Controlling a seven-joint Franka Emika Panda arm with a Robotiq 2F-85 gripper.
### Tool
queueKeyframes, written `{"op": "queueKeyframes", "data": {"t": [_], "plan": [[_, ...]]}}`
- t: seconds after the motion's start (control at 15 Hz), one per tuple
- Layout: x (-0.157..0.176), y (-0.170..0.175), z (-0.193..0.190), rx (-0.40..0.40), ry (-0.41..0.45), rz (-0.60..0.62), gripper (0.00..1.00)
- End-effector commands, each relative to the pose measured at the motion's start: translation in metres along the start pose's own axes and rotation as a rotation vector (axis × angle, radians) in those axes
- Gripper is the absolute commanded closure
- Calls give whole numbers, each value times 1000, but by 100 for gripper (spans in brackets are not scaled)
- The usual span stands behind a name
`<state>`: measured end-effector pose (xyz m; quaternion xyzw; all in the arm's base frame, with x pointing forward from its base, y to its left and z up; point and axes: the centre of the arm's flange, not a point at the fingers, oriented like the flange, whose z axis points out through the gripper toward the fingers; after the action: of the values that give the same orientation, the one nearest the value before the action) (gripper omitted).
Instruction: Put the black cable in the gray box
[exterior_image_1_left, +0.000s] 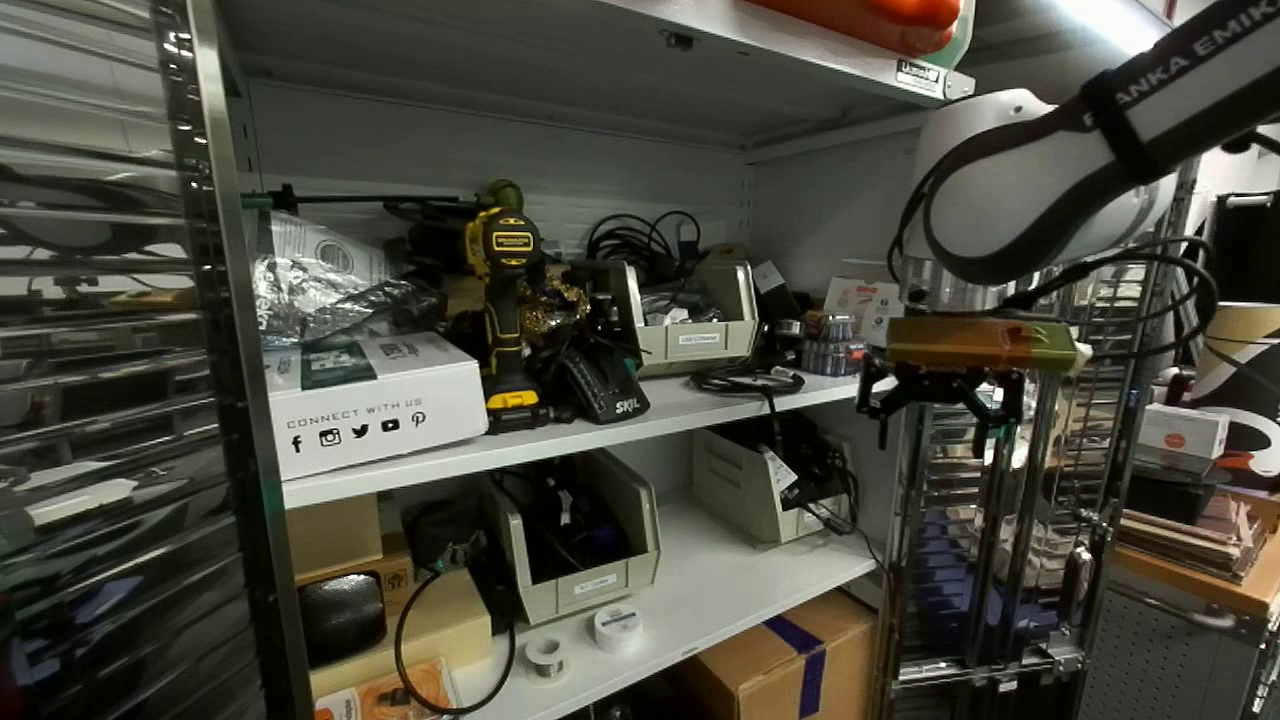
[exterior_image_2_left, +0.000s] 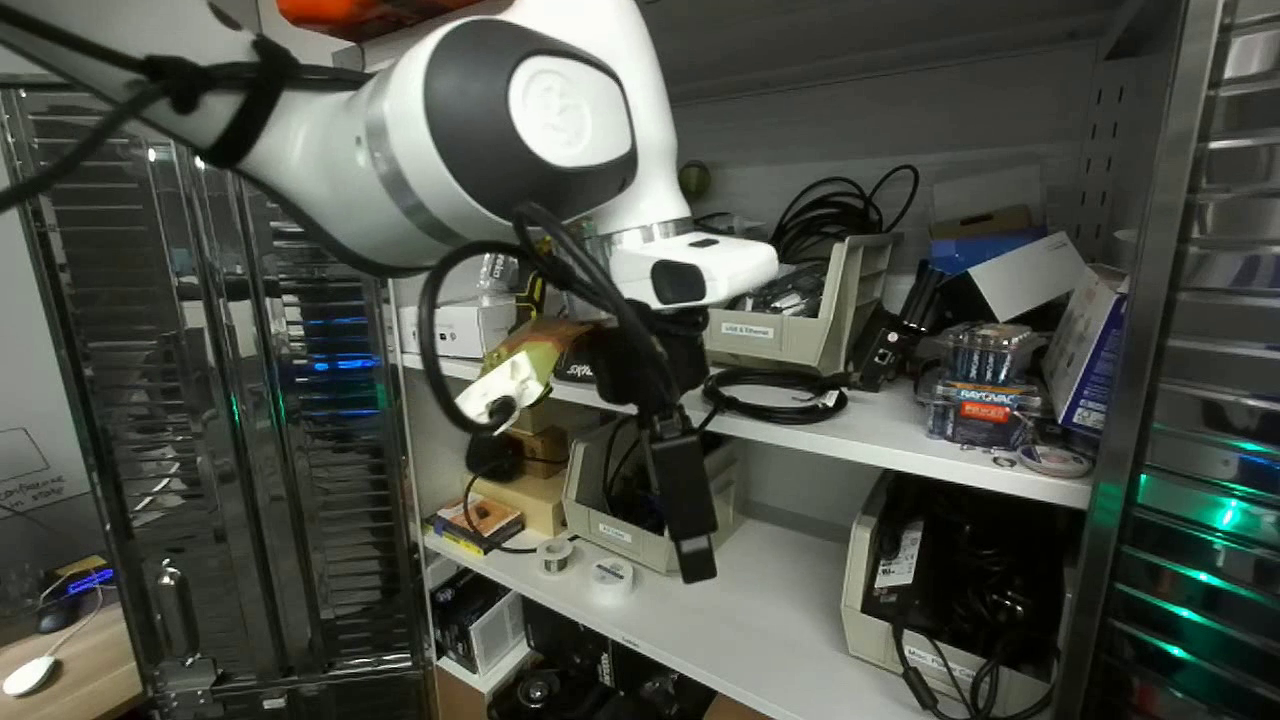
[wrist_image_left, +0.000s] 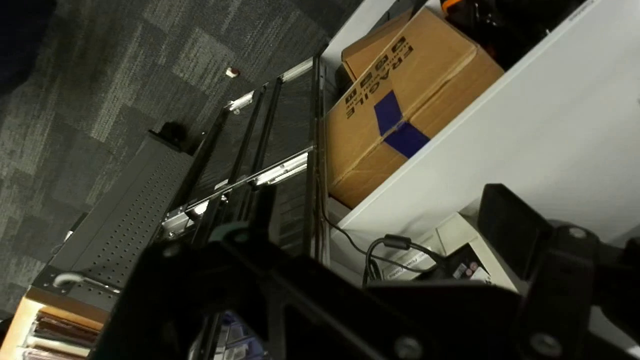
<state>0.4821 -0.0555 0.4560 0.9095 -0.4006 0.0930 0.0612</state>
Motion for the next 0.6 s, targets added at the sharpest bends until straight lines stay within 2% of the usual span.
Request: {"op": "queueKeyframes", "data": {"t": [0.0, 0.53], "plan": [[46, -46, -15, 32, 22, 70, 0], [86, -110, -41, 130, 57, 124, 0]]}}
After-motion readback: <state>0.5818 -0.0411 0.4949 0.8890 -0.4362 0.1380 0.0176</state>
